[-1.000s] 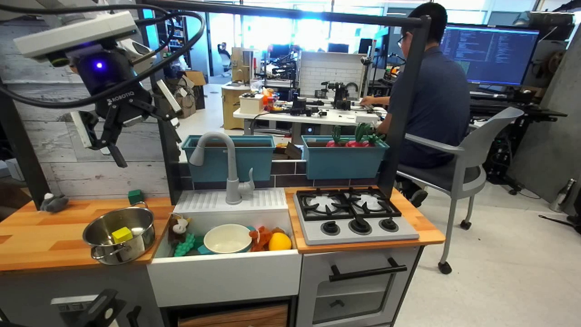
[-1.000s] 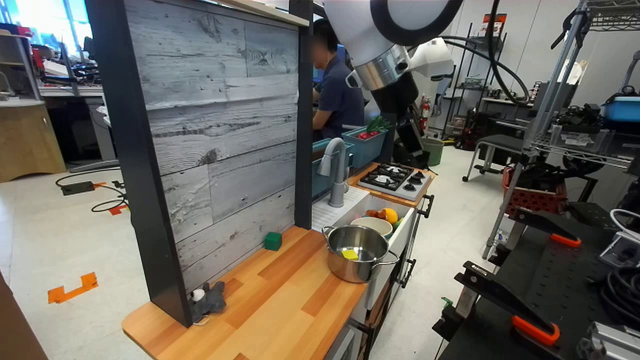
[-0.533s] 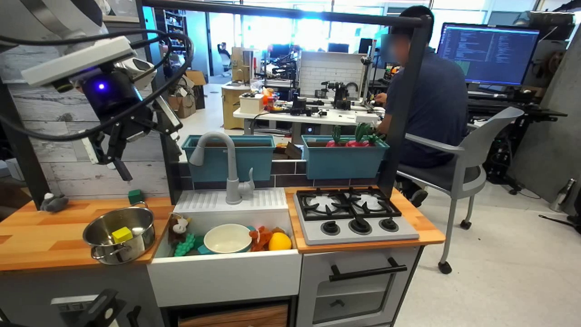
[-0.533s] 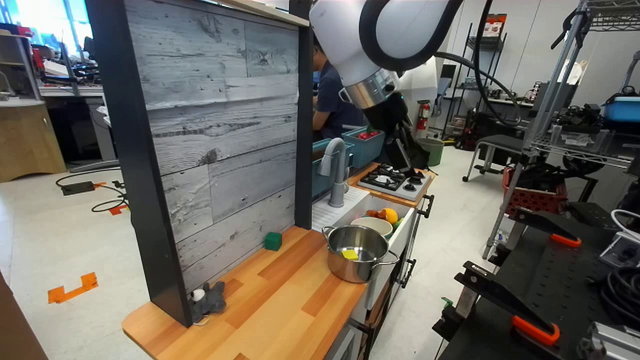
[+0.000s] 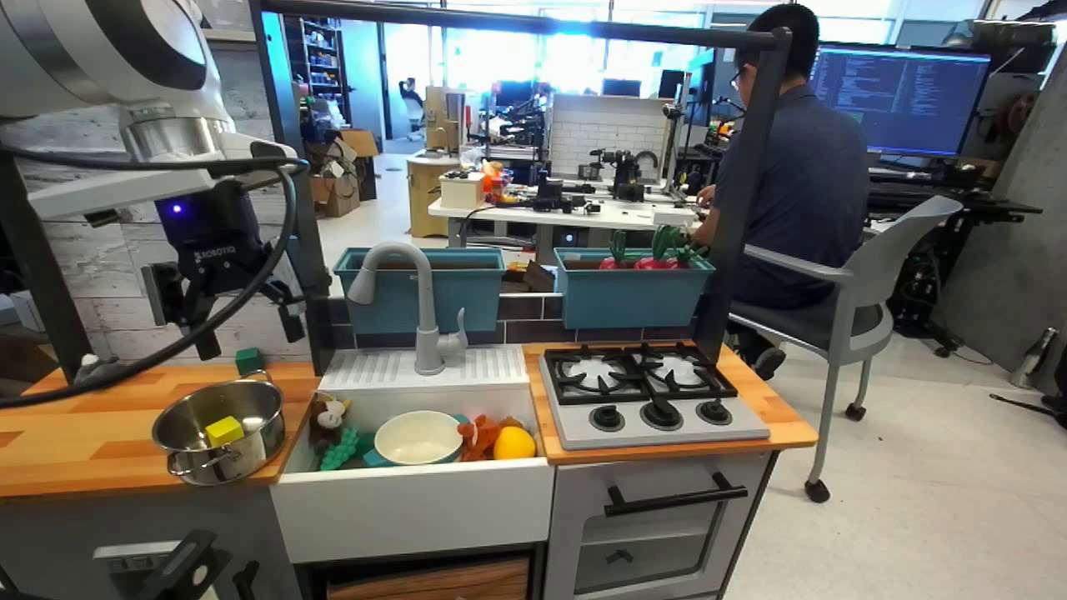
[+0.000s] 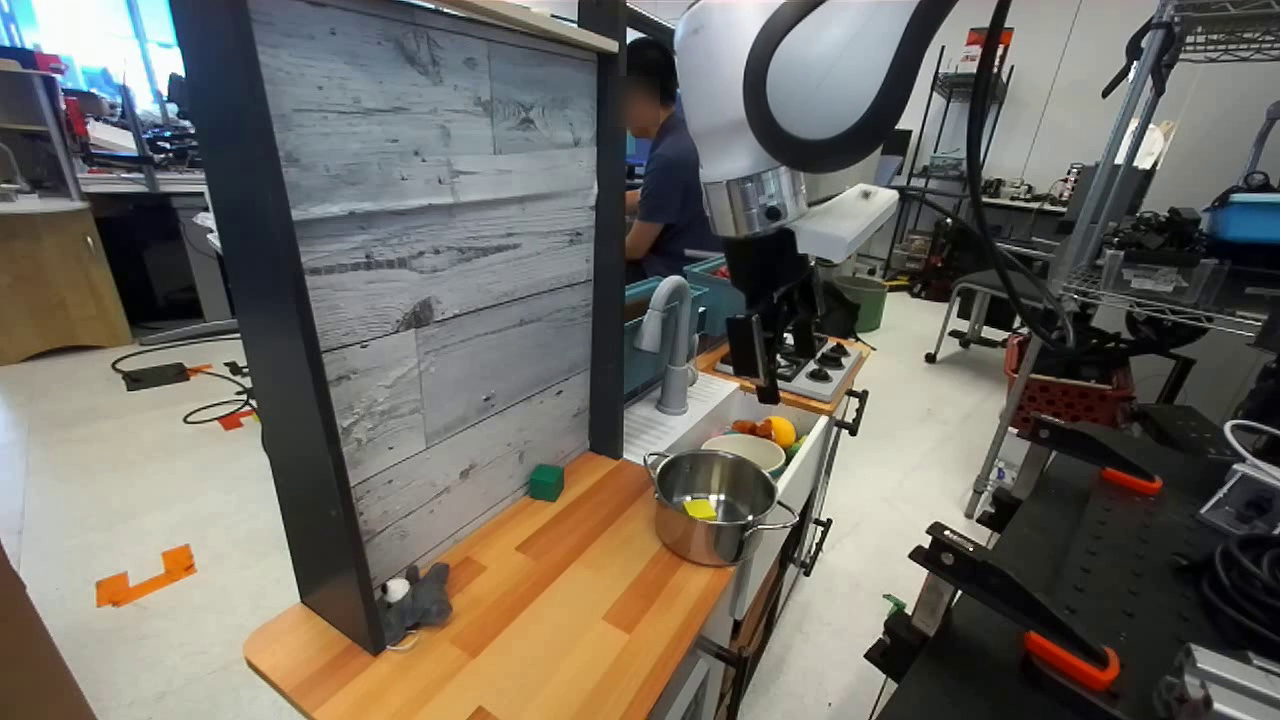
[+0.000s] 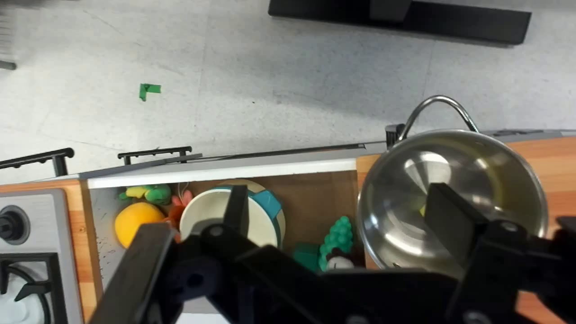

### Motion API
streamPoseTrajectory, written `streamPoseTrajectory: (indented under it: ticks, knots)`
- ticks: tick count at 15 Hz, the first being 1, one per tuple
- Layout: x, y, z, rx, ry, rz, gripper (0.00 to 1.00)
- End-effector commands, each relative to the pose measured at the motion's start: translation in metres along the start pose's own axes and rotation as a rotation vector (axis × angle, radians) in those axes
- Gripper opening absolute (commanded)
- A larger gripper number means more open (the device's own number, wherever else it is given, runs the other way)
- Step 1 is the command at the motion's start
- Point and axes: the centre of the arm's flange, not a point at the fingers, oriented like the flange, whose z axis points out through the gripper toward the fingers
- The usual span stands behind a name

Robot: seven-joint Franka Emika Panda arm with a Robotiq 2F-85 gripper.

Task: Move the pot

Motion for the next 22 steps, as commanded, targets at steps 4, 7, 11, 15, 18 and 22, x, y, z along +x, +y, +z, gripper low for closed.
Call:
streamPoseTrajectory:
  ticks: [4, 7, 11, 15, 18, 22]
  knots:
    - [0.001, -0.005, 0.025, 0.116, 0.045, 0.152, 1.0]
    - [0.011, -0.007, 0.046, 0.082, 0.001, 0.199, 1.0]
    - [0.024, -0.004, 0.067, 0.054, -0.021, 0.267, 1.0]
    - [0.037, -0.007, 0.077, 0.051, -0.026, 0.293, 1.0]
    - [0.048, -0.01, 0.082, 0.052, -0.037, 0.301, 1.0]
    - [0.062, -0.014, 0.089, 0.041, -0.065, 0.317, 1.0]
